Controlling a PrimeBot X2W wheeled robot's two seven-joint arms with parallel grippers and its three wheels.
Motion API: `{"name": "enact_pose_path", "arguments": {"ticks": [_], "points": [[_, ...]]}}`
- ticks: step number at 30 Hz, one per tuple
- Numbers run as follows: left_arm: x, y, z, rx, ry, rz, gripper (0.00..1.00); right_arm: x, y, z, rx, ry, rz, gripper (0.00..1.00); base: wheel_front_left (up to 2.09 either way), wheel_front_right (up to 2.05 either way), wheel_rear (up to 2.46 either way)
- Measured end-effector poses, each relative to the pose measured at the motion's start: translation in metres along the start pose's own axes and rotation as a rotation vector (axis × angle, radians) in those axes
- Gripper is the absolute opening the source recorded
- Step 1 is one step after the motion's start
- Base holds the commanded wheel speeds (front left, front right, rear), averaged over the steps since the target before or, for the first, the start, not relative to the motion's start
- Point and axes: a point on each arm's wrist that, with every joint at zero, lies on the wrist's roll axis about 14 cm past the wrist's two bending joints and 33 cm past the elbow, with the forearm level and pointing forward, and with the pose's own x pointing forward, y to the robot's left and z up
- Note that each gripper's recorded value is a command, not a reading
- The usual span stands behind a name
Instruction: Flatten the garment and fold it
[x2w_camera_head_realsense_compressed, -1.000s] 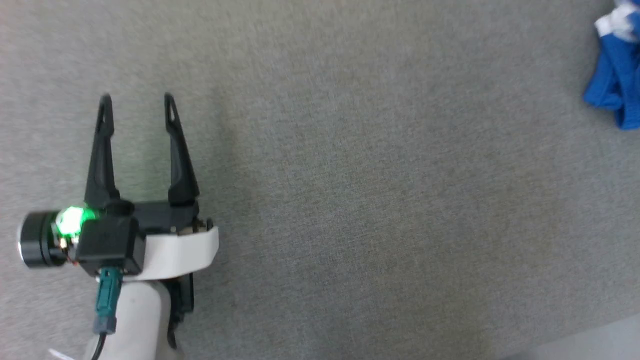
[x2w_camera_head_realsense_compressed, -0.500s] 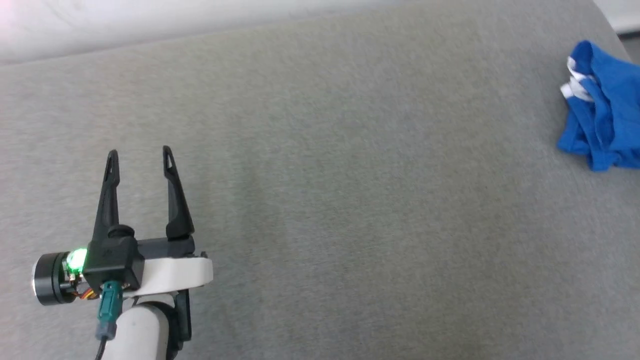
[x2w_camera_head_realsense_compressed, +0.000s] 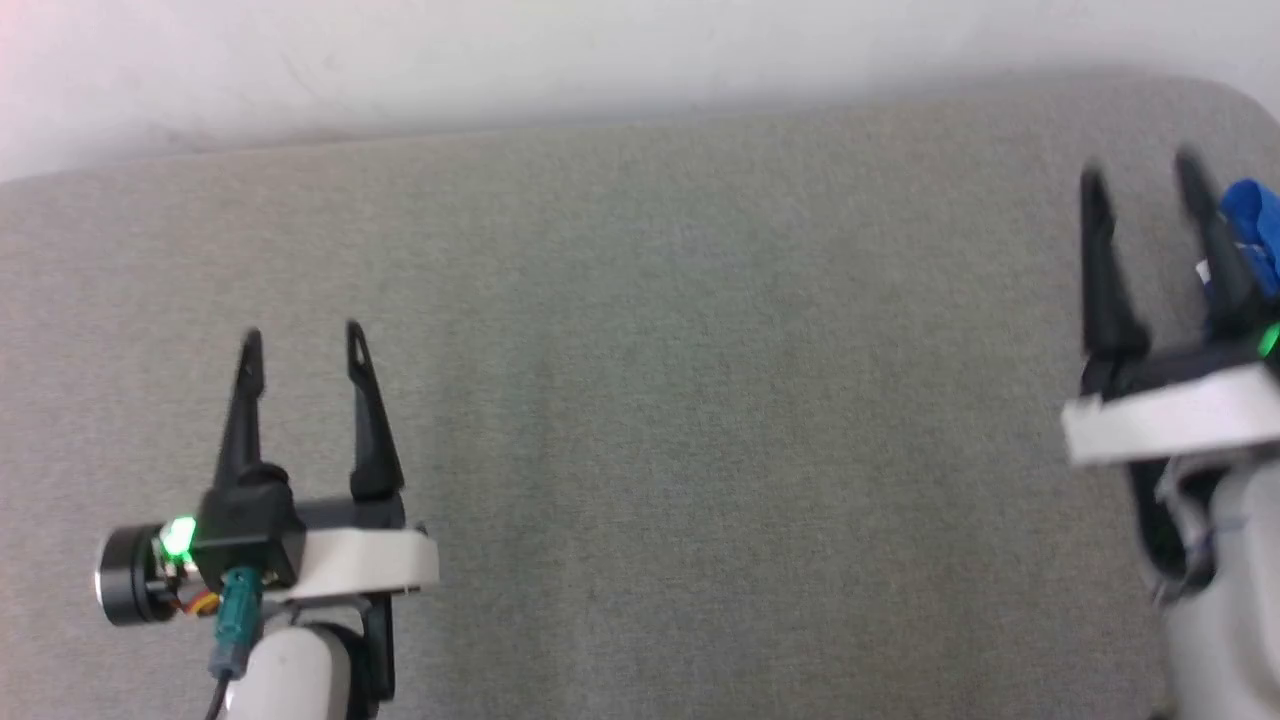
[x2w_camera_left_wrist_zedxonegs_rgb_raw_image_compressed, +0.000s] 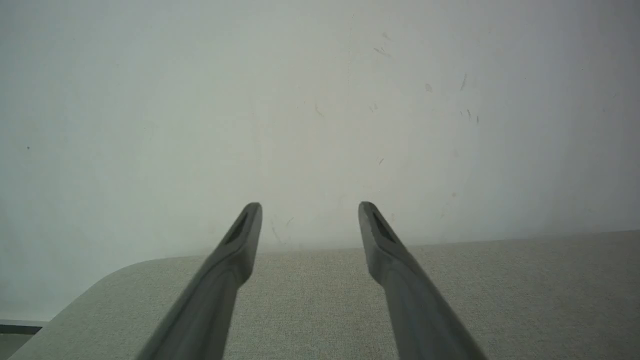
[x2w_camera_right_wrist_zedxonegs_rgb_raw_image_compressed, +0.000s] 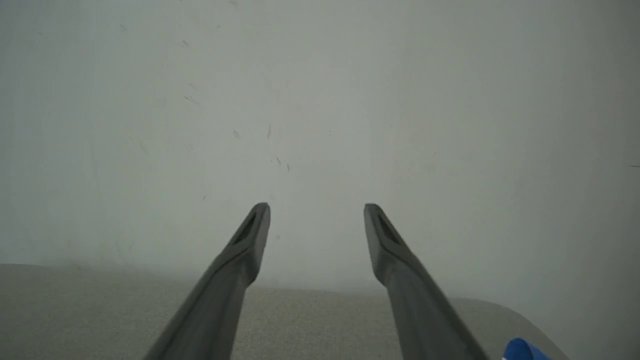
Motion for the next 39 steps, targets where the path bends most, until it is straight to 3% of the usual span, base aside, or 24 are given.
{"name": "enact_pose_path", "arguments": {"ticks": [8, 19, 20, 39], "points": [[-0.027, 0.006, -0.008, 0.004, 0.057, -0.007, 1.0, -0.056, 0.016, -0.033, 0.107, 0.124, -0.047, 1.0, 0.0, 0.0, 0.0], [-0.05, 0.004, -0.002, -0.013, 0.065, -0.026, 1.0, -0.099, 0.021, -0.019, 0.107, 0.123, -0.074, 1.0, 0.0, 0.0, 0.0], [-0.051, 0.004, -0.001, -0.014, 0.063, -0.029, 0.0, -0.1, 0.021, -0.018, 0.105, 0.119, -0.073, 0.0, 0.0, 0.0, 0.0], [-0.05, 0.005, -0.002, -0.015, 0.083, -0.034, 0.0, -0.1, 0.024, -0.021, 0.098, 0.147, -0.062, 0.0, 0.0, 0.0, 0.0]]}}
